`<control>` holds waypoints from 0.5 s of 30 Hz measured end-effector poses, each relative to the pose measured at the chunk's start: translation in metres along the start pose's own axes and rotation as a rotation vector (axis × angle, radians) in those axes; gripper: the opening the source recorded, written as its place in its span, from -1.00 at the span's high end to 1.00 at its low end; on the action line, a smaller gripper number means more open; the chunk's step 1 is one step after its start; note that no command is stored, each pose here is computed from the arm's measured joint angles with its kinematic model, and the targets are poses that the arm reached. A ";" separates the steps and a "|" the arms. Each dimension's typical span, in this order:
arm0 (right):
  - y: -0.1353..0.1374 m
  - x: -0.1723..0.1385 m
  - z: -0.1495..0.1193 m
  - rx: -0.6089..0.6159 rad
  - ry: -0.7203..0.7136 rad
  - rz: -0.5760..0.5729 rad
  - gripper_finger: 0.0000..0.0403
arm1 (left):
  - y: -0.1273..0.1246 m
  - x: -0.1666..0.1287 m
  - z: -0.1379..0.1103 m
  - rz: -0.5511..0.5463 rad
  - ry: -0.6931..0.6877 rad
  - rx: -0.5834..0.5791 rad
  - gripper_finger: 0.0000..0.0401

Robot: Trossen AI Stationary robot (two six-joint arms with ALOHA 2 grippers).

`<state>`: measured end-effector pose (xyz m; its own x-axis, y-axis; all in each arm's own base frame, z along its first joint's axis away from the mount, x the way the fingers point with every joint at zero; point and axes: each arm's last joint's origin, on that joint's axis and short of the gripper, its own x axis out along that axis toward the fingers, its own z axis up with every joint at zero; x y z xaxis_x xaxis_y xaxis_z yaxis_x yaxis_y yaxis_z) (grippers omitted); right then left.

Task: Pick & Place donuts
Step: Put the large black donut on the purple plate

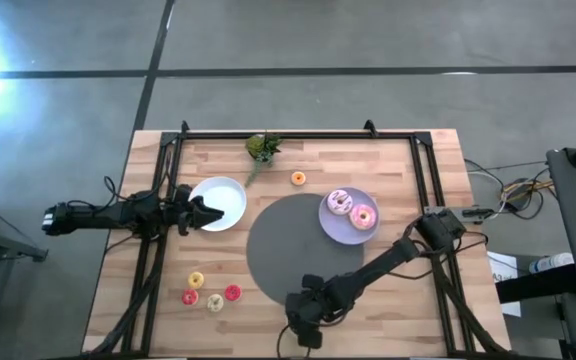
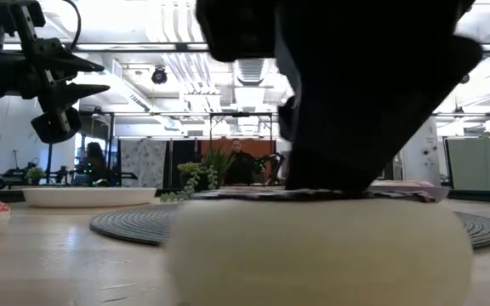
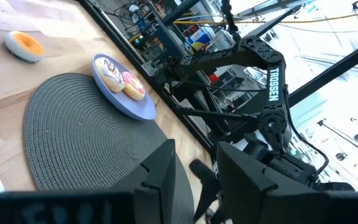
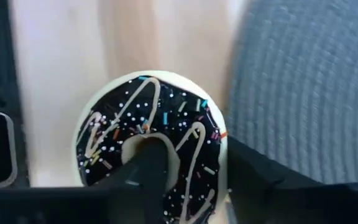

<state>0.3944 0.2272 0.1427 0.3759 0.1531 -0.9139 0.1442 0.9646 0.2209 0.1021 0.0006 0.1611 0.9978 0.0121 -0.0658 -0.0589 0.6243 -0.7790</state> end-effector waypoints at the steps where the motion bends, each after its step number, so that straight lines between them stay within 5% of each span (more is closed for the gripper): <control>1: -0.002 -0.005 0.000 0.011 0.008 -0.014 0.45 | 0.000 0.000 0.000 0.000 0.000 0.000 0.54; 7: -0.015 -0.060 0.008 0.035 -0.017 -0.099 0.86 | 0.000 0.000 0.000 0.000 -0.001 0.000 0.54; 11: -0.040 -0.113 0.005 0.108 -0.031 -0.270 0.89 | 0.000 0.000 0.000 0.001 -0.001 0.000 0.54; 15: -0.092 -0.142 -0.012 0.329 0.055 -0.489 0.83 | 0.000 0.000 0.000 0.010 -0.006 0.006 0.54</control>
<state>0.3167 0.1192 0.2485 0.1473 -0.2732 -0.9506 0.5682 0.8100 -0.1448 0.1025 0.0010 0.1608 0.9973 0.0236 -0.0699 -0.0692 0.6288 -0.7744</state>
